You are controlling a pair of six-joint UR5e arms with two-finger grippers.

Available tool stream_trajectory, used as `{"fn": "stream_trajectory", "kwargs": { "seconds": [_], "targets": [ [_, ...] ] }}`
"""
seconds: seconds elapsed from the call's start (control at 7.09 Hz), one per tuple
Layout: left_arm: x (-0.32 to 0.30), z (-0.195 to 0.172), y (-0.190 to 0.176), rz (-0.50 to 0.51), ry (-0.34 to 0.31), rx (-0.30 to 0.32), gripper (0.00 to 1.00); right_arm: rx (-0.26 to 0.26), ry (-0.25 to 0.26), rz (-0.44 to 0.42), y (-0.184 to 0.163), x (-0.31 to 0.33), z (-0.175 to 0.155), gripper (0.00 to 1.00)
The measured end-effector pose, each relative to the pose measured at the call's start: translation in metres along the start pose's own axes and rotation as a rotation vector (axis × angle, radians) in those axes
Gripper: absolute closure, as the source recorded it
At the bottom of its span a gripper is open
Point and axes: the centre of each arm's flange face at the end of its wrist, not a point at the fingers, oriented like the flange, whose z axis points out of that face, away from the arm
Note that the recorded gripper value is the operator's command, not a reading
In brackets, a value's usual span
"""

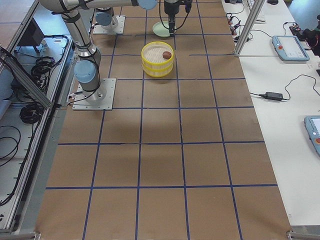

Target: Place buns in different layers of steamer

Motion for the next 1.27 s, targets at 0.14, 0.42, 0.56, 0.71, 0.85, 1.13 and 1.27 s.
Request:
{"fn": "stream_trajectory", "kwargs": {
  "seconds": [0.14, 0.42, 0.56, 0.71, 0.85, 1.13, 1.27],
  "targets": [
    [-0.035, -0.006, -0.012, 0.027, -0.018, 0.015, 0.0, 0.001, -0.002, -0.002, 0.0, 0.0, 0.0, 0.0],
    [-0.056, -0.027, -0.02, 0.042, -0.055, 0.08, 0.0, 0.004, -0.002, -0.005, -0.002, 0.0, -0.002, 0.0],
    [-0.056, -0.032, -0.018, 0.047, -0.065, 0.094, 0.0, 0.006, -0.005, -0.006, -0.002, 0.0, -0.002, 0.0],
    [-0.054, -0.035, -0.017, 0.051, -0.065, 0.099, 0.0, 0.006, -0.008, -0.008, -0.002, -0.001, -0.002, 0.0],
    [-0.053, -0.034, -0.017, 0.053, -0.06, 0.099, 0.0, 0.006, -0.01, -0.009, -0.002, -0.001, -0.002, 0.0],
    [-0.048, -0.042, -0.01, 0.061, -0.056, 0.103, 0.0, 0.004, -0.011, -0.01, -0.001, -0.001, -0.001, 0.0],
    [-0.039, -0.051, 0.001, 0.078, -0.053, 0.103, 0.0, 0.0, -0.01, -0.01, 0.0, -0.001, 0.001, 0.0]
  ]
}}
